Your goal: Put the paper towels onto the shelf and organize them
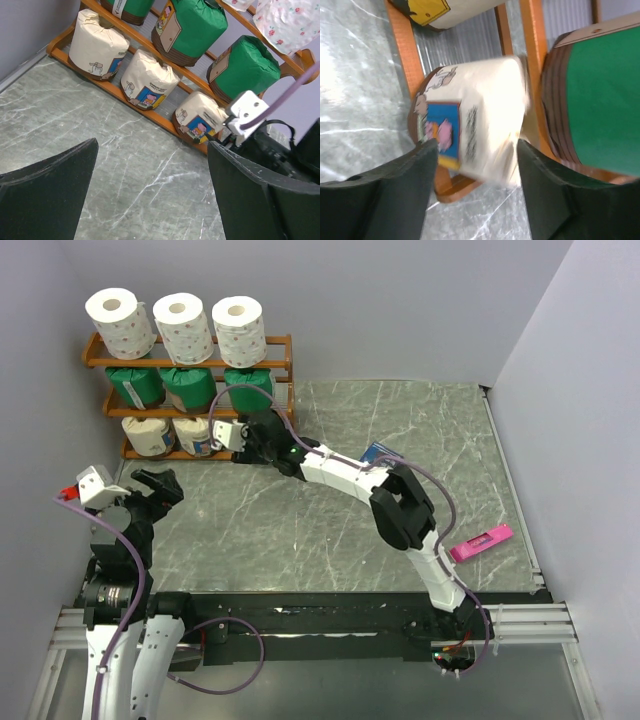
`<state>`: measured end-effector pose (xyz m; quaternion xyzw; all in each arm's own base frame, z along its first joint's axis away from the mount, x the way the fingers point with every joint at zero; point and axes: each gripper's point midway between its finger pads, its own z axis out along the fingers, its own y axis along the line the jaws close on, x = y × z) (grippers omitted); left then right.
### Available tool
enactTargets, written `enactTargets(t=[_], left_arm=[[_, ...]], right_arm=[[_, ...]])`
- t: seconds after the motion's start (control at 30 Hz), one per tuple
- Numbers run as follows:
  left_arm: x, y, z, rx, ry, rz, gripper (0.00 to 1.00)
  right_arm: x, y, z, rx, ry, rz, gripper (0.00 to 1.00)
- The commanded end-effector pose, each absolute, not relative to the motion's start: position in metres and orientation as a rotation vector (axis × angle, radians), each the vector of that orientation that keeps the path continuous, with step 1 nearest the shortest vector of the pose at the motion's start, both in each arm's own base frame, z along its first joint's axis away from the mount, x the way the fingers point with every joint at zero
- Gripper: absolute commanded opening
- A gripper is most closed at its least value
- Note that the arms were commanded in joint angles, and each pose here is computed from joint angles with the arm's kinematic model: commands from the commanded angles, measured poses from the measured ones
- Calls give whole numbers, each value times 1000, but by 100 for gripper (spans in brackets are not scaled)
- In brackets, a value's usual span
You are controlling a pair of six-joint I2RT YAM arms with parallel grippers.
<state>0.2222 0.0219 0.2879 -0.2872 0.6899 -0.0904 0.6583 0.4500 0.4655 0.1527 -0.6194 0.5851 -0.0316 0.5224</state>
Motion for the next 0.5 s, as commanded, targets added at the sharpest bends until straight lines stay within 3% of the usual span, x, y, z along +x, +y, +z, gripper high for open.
enactTargets(t=[0.0, 0.2, 0.47], left_arm=[[219, 21, 307, -637, 1504, -230, 96], [223, 17, 304, -619, 1527, -243, 96], [231, -3, 300, -518, 1571, -314, 96]], right_arm=[[433, 467, 232, -1358, 1323, -33, 75], [418, 455, 245, -1318, 1357, 16, 81], [375, 424, 254, -1216, 1468, 184, 70]])
